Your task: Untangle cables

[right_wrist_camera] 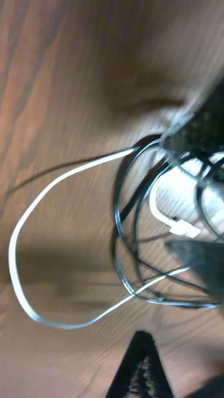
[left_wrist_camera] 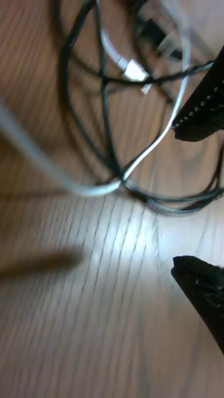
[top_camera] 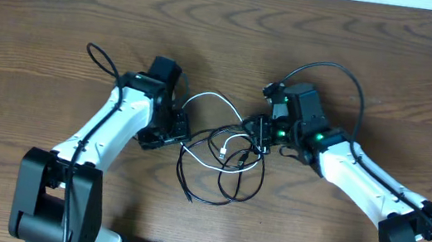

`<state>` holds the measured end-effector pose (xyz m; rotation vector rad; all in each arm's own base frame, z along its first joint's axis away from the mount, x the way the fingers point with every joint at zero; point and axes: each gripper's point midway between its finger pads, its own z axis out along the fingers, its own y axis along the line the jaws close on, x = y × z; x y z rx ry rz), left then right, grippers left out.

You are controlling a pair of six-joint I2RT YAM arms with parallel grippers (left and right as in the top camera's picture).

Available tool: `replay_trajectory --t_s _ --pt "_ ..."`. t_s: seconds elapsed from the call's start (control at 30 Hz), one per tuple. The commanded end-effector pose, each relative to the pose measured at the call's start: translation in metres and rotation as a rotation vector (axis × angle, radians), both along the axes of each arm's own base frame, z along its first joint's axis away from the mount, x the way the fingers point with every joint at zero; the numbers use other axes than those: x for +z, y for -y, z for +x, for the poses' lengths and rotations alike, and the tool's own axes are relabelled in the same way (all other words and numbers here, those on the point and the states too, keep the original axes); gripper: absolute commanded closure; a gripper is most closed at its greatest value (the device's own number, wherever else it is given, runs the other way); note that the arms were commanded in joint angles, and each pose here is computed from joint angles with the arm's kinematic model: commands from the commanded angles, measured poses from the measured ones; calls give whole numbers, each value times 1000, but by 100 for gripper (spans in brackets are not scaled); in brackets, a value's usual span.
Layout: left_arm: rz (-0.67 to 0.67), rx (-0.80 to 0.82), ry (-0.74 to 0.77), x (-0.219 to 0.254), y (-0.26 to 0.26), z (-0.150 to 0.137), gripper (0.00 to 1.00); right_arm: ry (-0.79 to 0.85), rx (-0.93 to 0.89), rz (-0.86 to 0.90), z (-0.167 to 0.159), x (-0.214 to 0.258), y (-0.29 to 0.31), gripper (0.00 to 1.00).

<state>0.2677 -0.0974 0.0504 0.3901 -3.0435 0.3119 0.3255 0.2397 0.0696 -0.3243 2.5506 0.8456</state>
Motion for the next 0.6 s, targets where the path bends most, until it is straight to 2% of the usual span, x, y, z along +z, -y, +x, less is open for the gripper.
replay_trajectory --t_s 0.0,0.03,0.07,0.27,0.3,0.33,0.37,0.4,0.57 --pt "-182 -134 -16 6 26 -9 35 -58 12 -19 -11 -6 11 84" --pt "-189 -135 -17 6 27 -9 35 -74 -6 -47 -13 -11 16 97" --pt "-191 -134 -18 6 27 -10 35 -97 -43 -88 -14 -17 24 99" --pt "-226 -134 -28 8 32 -12 35 -172 -389 -354 -11 -43 90 99" --pt "-236 -135 -32 9 34 -13 35 -177 -402 -360 -12 -44 92 97" --pt "-249 -142 -34 10 36 -14 35 -177 -401 -359 -12 -44 92 88" --pt "-272 -154 -35 11 39 -16 35 -182 -395 -350 -13 -44 90 72" --pt "-293 -166 -35 12 42 -17 35 -187 -388 -342 -14 -44 88 67" --pt "-450 -192 -34 26 64 -20 35 -214 -358 -308 -18 -43 81 65"
